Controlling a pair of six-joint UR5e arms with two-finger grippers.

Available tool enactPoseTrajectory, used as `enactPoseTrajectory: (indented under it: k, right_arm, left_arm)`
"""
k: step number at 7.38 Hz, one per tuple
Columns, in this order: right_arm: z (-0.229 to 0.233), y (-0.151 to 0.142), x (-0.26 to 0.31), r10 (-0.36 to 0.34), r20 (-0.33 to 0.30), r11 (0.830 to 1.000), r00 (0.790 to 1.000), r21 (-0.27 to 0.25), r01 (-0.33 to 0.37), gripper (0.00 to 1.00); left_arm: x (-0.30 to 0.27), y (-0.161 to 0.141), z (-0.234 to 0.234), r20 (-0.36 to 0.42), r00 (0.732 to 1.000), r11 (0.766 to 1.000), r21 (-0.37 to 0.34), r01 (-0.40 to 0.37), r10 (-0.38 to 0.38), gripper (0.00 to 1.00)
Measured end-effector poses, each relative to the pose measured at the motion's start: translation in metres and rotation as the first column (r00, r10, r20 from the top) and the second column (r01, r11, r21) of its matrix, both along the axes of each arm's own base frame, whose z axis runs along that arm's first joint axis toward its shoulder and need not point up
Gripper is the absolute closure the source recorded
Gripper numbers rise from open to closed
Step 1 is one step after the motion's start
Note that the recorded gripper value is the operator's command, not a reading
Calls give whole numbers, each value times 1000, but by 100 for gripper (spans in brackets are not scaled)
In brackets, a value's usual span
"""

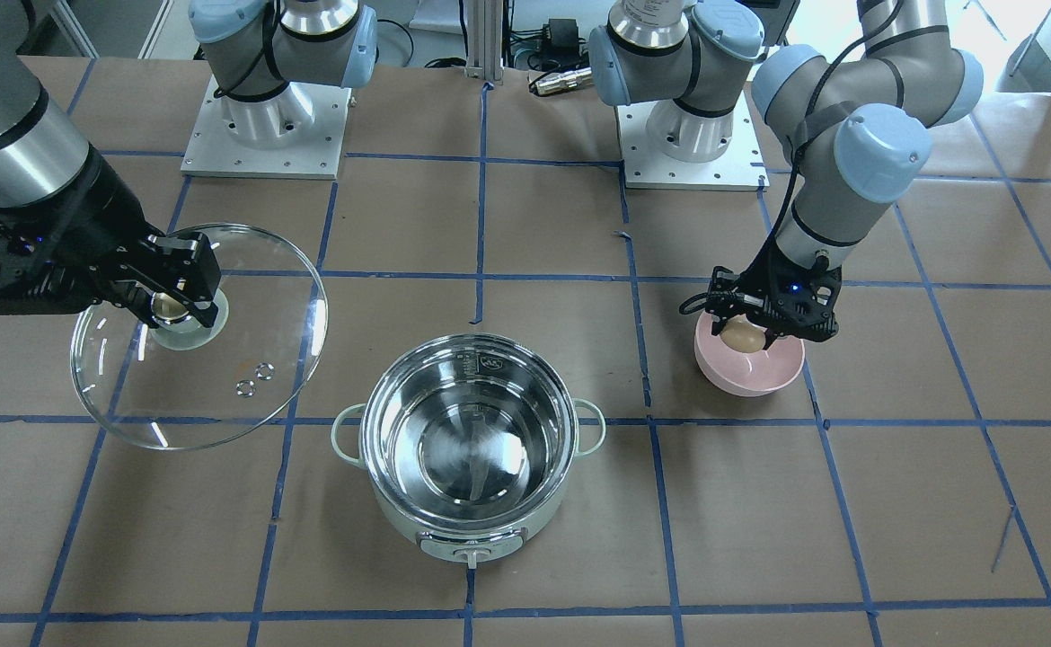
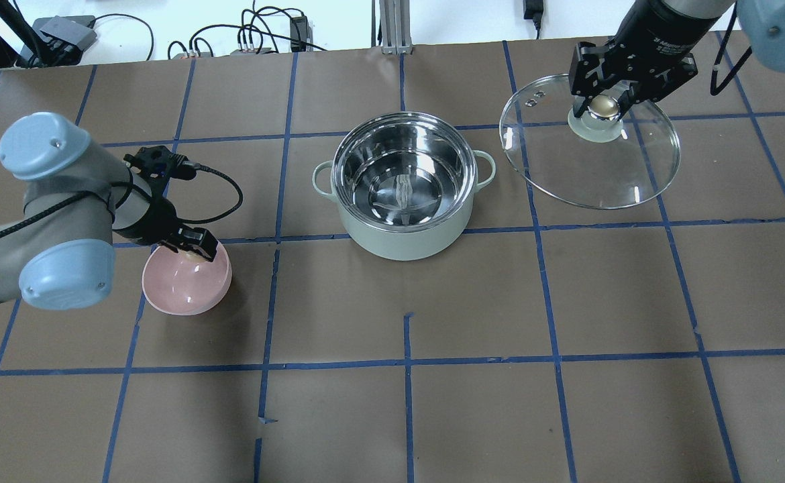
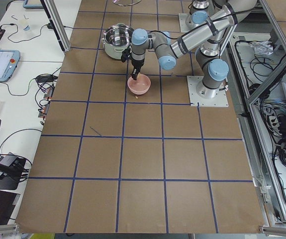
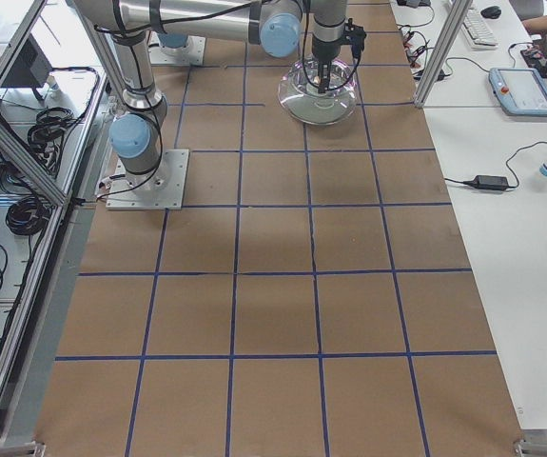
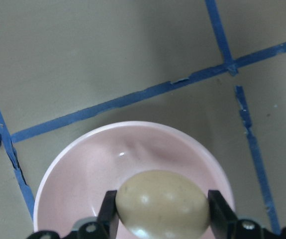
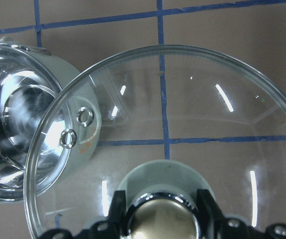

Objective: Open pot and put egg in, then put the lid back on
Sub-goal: 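Carry the egg with the left gripper over the open pot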

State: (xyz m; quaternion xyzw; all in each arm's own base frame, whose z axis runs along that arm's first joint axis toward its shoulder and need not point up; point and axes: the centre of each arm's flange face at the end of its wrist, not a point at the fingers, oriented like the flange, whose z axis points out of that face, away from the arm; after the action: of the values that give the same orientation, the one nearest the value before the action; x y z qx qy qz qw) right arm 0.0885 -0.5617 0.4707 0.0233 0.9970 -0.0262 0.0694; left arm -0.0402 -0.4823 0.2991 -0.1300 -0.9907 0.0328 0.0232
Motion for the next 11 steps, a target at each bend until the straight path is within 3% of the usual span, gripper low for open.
enactPoseTrajectory:
  k: [2, 5, 8, 11]
  right_arm:
    - [-2, 1, 0, 2, -2, 1000, 1000, 5, -2, 58]
    - [-5, 3, 1, 14, -1, 1000, 1000, 8, -14, 58]
    - [-6, 4, 1, 18, -1, 1000, 1000, 9, -18, 58]
    - [-8, 6, 2, 24, -1, 1000, 1000, 12, -24, 58]
  left_arm:
    - [-50, -32, 53, -13, 994, 994, -29, -110, 110, 75]
    - [-189, -101, 70, -22, 988, 987, -57, -153, 152, 75]
    - [-304, -138, 25, -36, 981, 981, -27, -193, 192, 75]
    - [-330, -137, -32, -5, 985, 984, 50, -170, 170, 74]
